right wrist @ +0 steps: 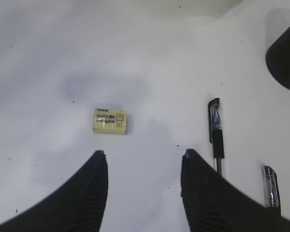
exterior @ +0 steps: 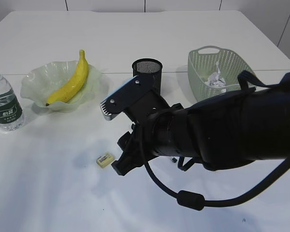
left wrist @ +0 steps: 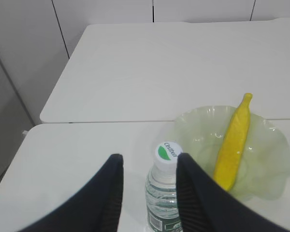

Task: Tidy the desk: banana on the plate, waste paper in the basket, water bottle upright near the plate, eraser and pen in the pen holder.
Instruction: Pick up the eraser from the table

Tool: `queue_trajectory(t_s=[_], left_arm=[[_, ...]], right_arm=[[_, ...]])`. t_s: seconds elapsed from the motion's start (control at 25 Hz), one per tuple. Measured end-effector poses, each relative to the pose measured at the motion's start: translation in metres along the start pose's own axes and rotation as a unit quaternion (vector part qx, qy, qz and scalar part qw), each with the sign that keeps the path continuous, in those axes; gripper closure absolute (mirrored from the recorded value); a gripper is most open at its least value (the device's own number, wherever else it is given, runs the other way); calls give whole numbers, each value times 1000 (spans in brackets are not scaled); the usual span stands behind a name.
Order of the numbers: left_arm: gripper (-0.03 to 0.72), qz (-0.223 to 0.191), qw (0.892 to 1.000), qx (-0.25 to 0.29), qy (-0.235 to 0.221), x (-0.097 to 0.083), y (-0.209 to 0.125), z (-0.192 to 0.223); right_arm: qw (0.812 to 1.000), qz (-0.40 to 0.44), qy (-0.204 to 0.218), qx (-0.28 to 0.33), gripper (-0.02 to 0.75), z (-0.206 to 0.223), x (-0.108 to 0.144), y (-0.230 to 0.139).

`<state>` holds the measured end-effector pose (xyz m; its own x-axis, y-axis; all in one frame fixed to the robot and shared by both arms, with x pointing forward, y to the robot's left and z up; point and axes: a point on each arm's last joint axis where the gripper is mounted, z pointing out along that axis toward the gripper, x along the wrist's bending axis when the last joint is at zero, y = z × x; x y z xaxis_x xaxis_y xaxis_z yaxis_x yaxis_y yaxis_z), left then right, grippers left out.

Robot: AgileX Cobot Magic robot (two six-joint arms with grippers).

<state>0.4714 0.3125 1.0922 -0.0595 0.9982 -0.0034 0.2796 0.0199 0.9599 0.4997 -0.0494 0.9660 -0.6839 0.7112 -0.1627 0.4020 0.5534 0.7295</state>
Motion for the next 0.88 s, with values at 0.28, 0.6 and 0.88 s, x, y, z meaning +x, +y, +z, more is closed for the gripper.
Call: queue_trajectory(t_s=[0.28, 0.6, 0.88], left_arm=[[434, 0, 1000, 20, 0, 0, -7, 10], [434, 0, 999, 50, 0, 0, -18, 24], [434, 0, 998, 61, 0, 0, -22, 29]], right_arm=[[1000, 16, 0, 0, 366, 0, 0, 0], [998, 56, 1, 0, 366, 0, 0, 0], [999, 54, 1, 0, 366, 0, 0, 0]])
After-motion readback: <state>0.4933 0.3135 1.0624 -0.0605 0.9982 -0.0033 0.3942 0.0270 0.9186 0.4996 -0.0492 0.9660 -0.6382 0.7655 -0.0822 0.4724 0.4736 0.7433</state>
